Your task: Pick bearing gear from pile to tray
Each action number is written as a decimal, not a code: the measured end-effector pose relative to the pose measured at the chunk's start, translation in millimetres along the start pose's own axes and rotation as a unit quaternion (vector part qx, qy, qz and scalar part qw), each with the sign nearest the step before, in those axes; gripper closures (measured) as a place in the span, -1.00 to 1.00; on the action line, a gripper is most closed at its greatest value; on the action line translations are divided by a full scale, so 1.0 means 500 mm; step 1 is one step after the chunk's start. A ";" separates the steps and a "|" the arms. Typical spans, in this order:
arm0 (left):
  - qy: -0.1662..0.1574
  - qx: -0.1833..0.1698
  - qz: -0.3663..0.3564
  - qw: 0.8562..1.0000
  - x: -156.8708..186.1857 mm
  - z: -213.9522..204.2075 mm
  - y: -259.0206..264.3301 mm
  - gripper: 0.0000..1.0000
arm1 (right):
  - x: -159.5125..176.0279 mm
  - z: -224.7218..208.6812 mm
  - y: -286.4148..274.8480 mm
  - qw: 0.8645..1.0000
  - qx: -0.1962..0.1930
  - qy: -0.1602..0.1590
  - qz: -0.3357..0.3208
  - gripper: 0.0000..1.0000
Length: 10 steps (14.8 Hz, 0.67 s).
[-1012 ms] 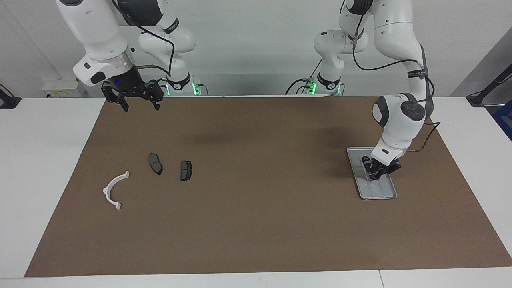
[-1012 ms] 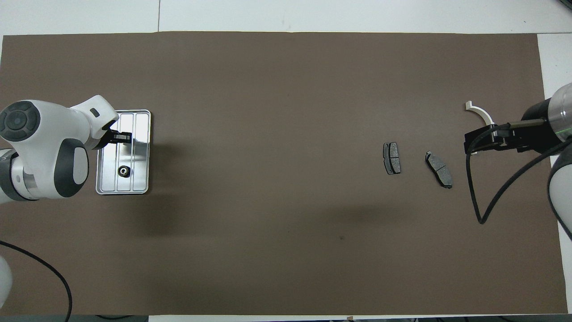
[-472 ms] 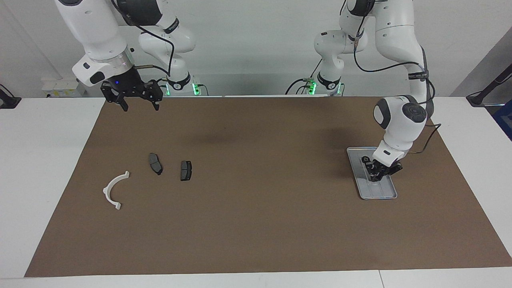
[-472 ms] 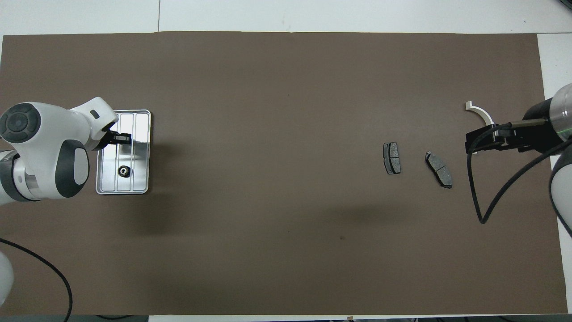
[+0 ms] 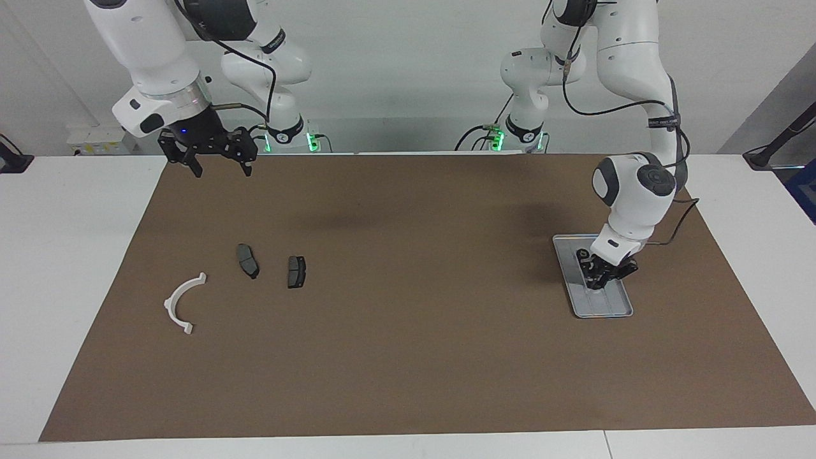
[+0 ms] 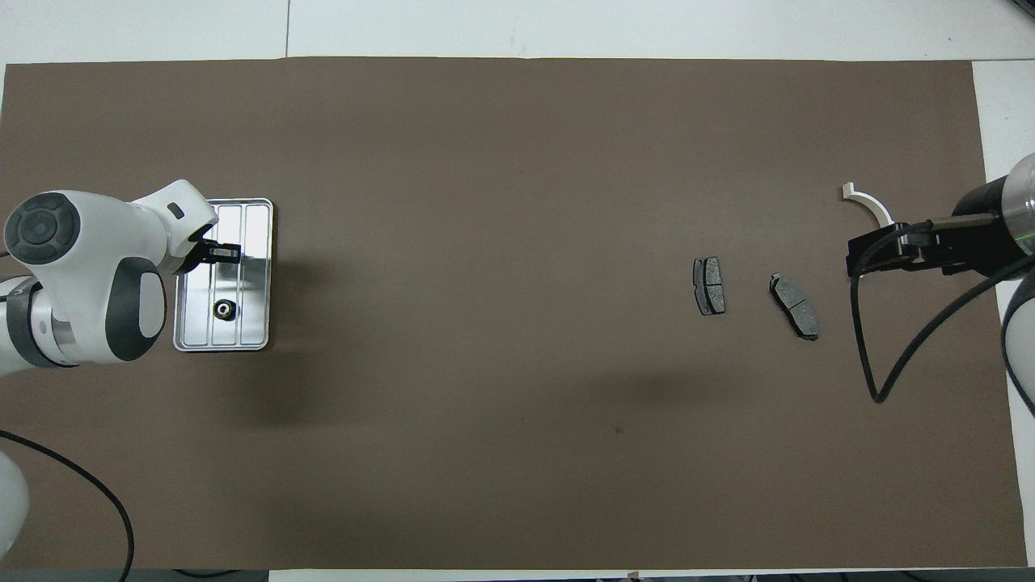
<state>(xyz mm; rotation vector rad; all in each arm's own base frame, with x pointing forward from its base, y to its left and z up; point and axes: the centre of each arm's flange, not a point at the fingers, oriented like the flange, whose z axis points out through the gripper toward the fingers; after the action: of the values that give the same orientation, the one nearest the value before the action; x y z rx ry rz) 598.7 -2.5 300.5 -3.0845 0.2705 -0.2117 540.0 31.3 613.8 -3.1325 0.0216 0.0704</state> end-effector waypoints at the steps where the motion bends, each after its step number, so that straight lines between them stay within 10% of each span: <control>1: 0.001 0.000 0.000 1.000 0.000 0.000 0.000 0.22 | -0.001 -0.001 0.001 1.000 0.000 0.001 0.001 -1.00; 6: -0.002 0.001 -0.002 1.000 0.006 -0.014 -0.007 -0.88 | -0.003 -0.007 0.002 1.000 0.000 0.004 0.001 -1.00; 10: 0.032 0.010 -0.013 0.999 0.053 -0.200 -0.023 -1.00 | 0.004 -0.013 0.002 1.000 0.002 0.021 0.001 -1.00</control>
<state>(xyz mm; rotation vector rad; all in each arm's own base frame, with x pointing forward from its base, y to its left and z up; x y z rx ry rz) 612.7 1.4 403.4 -3.0659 0.2303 -0.3131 542.3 30.1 620.4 -3.1304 0.0255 0.0041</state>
